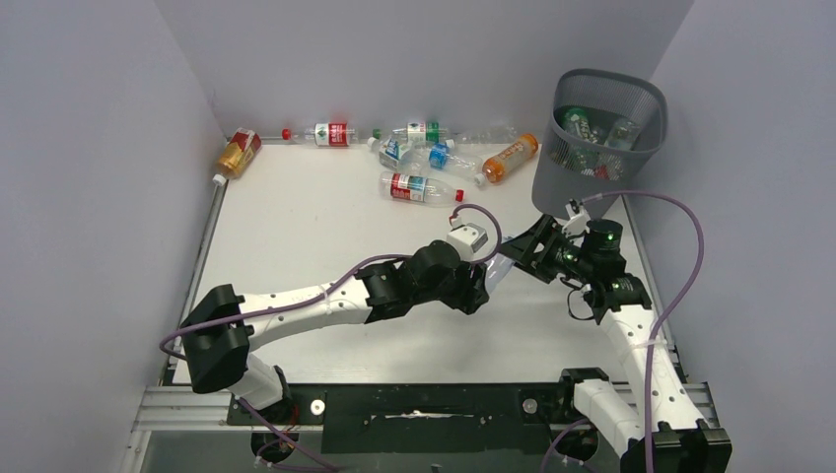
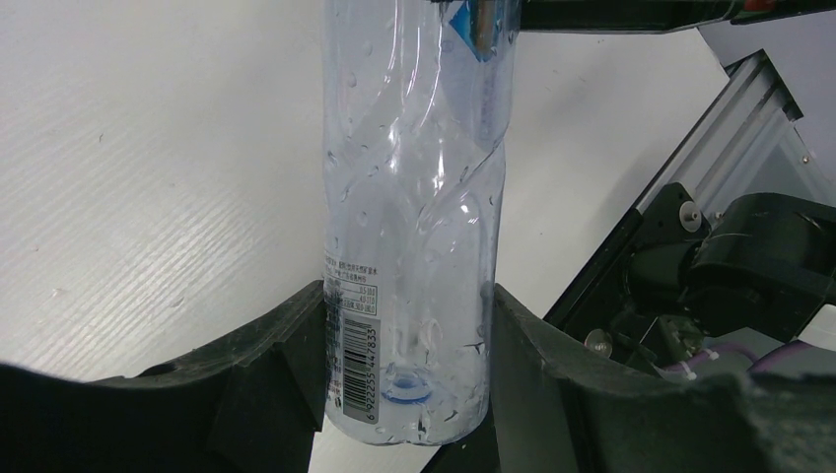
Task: Put the plastic bottles in the bin
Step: Pick up the plastic bottle at the center of the board, then place the plastic bottle in the trash bin.
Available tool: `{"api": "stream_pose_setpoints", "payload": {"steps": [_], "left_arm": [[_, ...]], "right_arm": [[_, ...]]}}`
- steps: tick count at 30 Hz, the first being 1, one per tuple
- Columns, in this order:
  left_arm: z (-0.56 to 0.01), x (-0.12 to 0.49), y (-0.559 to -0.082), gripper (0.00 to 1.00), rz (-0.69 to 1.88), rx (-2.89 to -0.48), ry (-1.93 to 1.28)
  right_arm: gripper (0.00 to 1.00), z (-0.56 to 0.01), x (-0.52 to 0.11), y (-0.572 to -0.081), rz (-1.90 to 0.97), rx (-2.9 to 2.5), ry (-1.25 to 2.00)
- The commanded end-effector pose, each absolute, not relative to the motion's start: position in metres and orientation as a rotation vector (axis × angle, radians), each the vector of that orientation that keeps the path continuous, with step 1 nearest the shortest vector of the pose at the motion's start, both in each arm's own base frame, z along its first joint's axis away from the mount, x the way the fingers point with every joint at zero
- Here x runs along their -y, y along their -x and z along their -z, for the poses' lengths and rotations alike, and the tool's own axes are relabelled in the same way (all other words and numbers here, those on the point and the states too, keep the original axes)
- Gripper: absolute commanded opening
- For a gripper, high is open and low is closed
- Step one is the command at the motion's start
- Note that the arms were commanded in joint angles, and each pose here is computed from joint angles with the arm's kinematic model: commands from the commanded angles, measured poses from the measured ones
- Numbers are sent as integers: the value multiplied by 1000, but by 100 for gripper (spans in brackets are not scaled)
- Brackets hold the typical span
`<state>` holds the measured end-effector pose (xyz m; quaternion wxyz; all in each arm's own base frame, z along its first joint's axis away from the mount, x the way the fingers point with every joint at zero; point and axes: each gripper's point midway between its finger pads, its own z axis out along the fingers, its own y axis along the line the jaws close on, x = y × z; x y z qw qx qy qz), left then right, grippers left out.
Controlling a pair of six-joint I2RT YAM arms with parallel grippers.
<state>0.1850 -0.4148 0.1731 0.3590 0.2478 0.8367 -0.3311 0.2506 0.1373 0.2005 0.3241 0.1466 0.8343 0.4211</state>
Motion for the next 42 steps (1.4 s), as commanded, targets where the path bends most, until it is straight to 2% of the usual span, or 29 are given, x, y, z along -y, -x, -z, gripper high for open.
{"api": "stream_pose_setpoints", "payload": {"steps": [1,5,7,12,13,14,22,27,32,42], "left_arm": [[-234,433,-185,30,995,-1996,-612],[-239,432,-184,31,1009,-1981,-609],[-239,431,-184,35,1006,-1981,-613],[-240,428,-185,61,983,-1998,-605],[-241,427,-185,83,978,-2003,-605],[-244,425,-185,86,975,-2004,-604],[-287,398,-192,87,925,-1957,-515],[-317,368,-199,87,885,-1909,-414],[-313,343,-206,88,831,-1918,-357],[-294,323,-205,88,799,-1967,-324]], "right_arm": [[60,-213,-140,-257,-1110,-2134,-334],[53,-212,-139,-256,-1096,-2141,-335],[50,-214,-139,-257,-1090,-2139,-335],[49,-222,-137,-260,-1070,-2129,-324],[49,-225,-136,-261,-1060,-2127,-318],[49,-228,-135,-263,-1051,-2124,-311],[50,-263,-115,-294,-885,-2110,-255],[51,-306,-70,-330,-787,-2032,-276],[51,-384,6,-376,-684,-1834,-362],[54,-470,106,-447,-674,-1545,-532]]}}
